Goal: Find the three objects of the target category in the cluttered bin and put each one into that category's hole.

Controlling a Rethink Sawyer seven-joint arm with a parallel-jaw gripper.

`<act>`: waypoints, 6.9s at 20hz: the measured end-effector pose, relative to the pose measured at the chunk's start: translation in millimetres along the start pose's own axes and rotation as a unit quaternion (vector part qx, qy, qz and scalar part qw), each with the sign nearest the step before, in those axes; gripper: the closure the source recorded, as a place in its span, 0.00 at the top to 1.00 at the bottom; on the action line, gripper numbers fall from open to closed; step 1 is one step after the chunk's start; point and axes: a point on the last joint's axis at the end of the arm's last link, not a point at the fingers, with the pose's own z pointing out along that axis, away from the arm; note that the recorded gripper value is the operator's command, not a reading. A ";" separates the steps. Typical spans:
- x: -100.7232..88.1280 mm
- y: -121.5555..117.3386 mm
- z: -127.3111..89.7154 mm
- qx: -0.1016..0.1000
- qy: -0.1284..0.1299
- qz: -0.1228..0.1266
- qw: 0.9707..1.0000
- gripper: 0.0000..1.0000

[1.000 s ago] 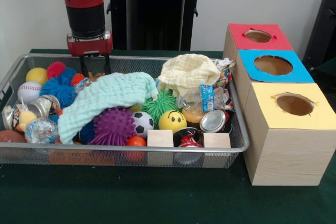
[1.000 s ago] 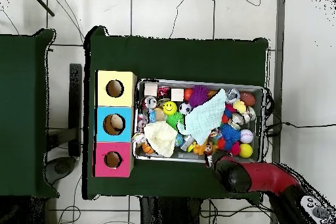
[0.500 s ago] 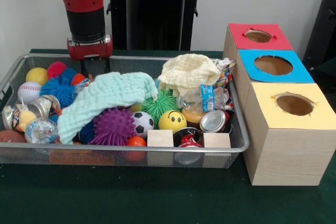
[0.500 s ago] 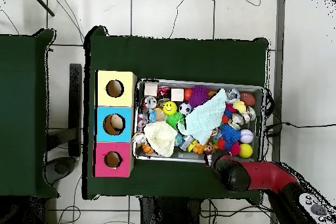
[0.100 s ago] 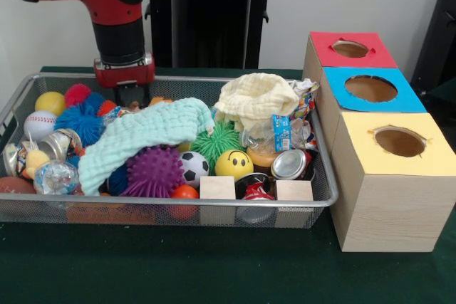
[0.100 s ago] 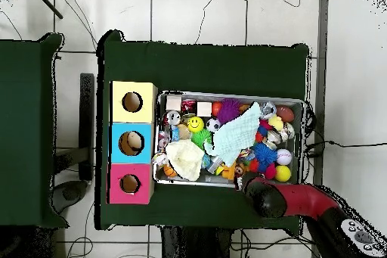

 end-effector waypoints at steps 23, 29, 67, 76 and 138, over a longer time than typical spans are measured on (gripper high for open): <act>-11.5 -1.3 -30.8 0.004 0.013 0.002 1.000 0.00; -27.6 -4.4 -62.7 0.009 0.005 0.008 1.000 0.00; -31.8 28.3 -27.3 -0.020 -0.006 -0.058 0.998 1.00; -33.7 15.6 -34.1 -0.008 -0.015 -0.056 0.998 1.00; -6.8 16.5 -20.4 0.077 -0.056 -0.136 0.986 1.00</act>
